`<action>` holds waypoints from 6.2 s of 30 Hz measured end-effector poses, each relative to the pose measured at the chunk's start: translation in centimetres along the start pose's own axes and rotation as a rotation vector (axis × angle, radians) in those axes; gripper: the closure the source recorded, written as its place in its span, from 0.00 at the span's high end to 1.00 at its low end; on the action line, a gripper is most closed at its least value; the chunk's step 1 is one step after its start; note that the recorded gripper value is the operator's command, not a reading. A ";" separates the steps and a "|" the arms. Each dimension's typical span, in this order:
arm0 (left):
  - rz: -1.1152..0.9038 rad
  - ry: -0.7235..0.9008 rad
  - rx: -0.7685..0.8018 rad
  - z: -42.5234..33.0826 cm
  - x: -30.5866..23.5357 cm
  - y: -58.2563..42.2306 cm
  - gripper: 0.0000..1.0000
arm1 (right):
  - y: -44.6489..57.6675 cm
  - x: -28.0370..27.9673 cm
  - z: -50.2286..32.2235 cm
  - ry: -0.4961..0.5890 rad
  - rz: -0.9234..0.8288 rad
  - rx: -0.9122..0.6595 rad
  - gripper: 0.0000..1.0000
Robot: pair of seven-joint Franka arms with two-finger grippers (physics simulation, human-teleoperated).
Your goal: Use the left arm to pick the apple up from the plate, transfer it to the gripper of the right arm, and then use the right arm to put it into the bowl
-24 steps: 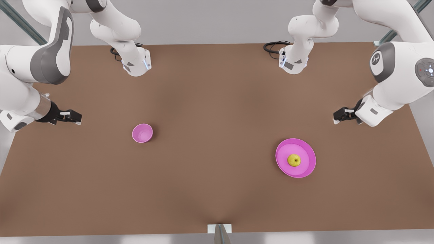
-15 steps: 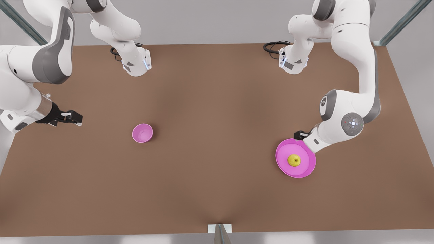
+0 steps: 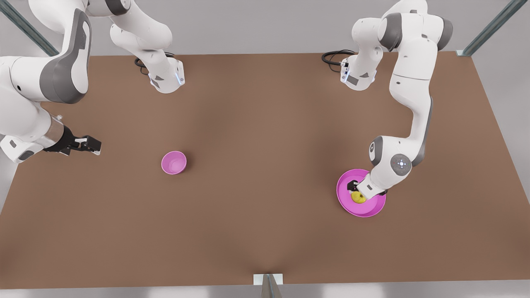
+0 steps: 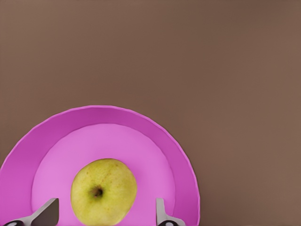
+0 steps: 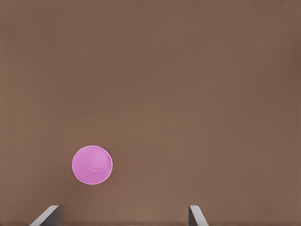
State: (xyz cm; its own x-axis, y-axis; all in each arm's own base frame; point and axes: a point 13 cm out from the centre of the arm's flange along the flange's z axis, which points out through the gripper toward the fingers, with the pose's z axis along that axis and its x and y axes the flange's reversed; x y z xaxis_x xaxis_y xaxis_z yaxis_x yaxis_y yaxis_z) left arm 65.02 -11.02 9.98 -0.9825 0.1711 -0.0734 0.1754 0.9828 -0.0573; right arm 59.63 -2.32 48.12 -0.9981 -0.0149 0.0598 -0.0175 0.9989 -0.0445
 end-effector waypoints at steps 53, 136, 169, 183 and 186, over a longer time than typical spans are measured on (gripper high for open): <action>0.036 -0.173 0.919 -16.3 3.3 -53.5 0.75 | 5.7 -1.1 1.8 0.028 -0.022 -0.231 1.00; 0.715 -1.040 1.175 -12.7 -5.6 -55.4 0.99 | 41.3 -3.2 18.7 -0.393 0.118 -1.332 0.62; 0.457 -0.028 -0.135 -41.5 1.0 2.7 1.00 | 17.8 5.7 30.2 -0.142 -0.633 -0.953 0.63; 0.118 -0.024 -0.116 -41.2 1.6 2.8 1.00 | 15.6 5.5 33.1 -0.065 -0.967 -0.587 0.64; 0.075 -0.021 -0.116 -40.8 1.5 2.9 1.00 | 14.9 5.1 33.8 -0.067 -0.995 -0.540 0.65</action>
State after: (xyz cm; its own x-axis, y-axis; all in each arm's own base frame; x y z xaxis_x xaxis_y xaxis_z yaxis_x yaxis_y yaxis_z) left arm 61.53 -5.05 50.36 -0.9653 0.2438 -0.0936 0.2385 0.9690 0.0644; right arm 52.32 10.96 14.00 -0.5566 -0.7994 -0.2262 -0.7934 0.4307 0.4300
